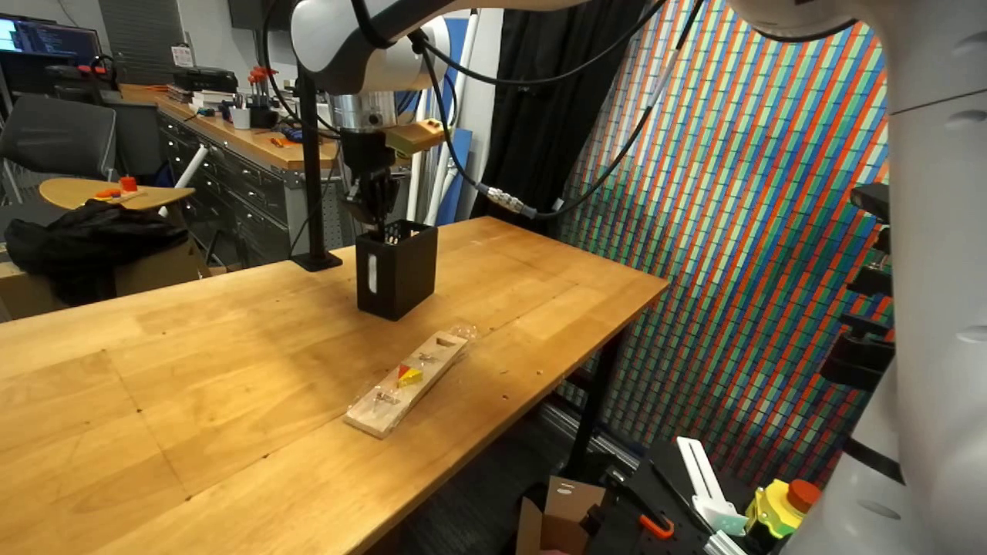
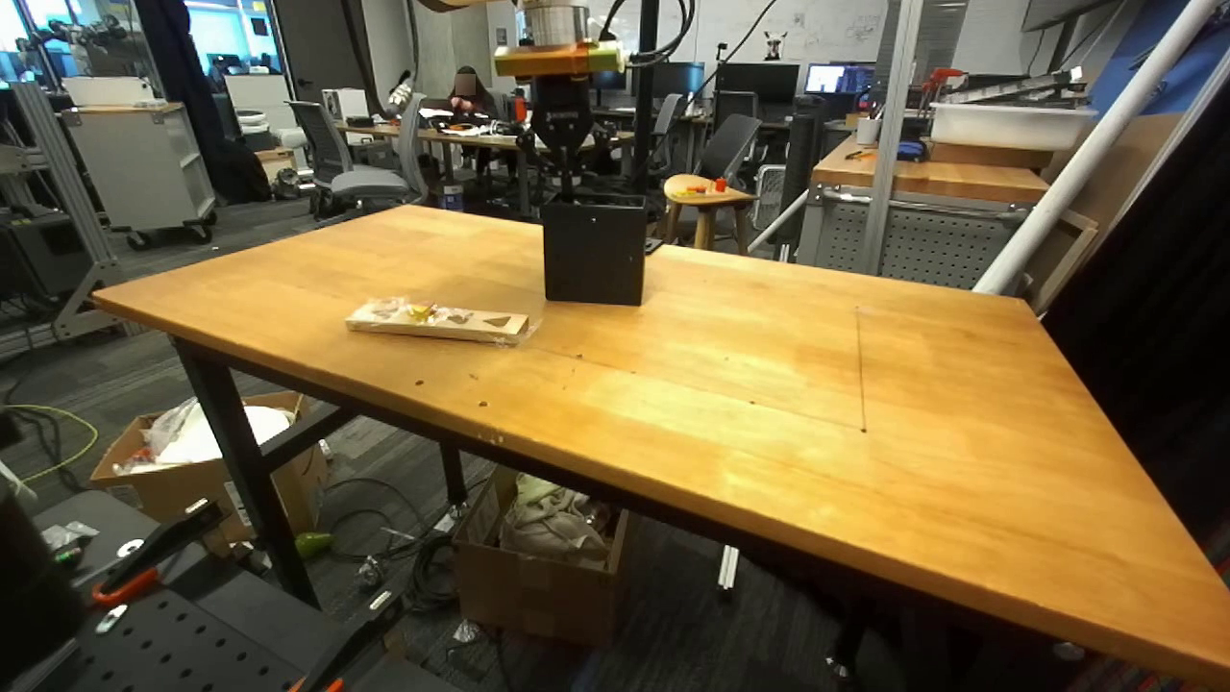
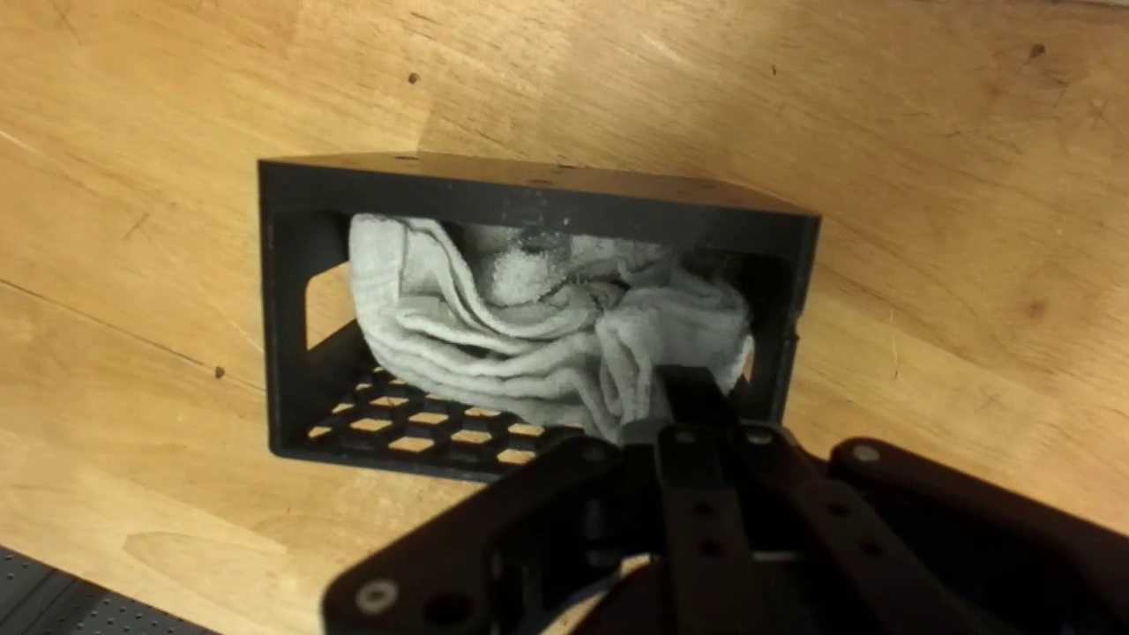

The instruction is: Put the white cloth inside the black object

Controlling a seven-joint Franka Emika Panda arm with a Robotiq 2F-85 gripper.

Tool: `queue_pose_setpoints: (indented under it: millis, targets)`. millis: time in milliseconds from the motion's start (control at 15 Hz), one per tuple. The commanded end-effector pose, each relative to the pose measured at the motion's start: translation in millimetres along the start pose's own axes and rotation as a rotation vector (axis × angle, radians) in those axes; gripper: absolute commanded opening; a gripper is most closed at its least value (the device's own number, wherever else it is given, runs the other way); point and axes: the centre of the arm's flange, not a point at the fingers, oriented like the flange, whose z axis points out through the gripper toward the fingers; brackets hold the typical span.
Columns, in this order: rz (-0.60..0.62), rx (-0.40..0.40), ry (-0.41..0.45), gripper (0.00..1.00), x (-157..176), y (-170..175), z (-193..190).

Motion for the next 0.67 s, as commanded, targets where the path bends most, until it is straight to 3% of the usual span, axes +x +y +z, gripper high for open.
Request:
queue_pose_setpoints:
  millis: [0, 600]
  targets:
    - [-0.002, 0.026, 0.017, 0.0, 2, 10, 1]
    - [0.0, 0.111, 0.016, 0.0, 9, 36, 25]
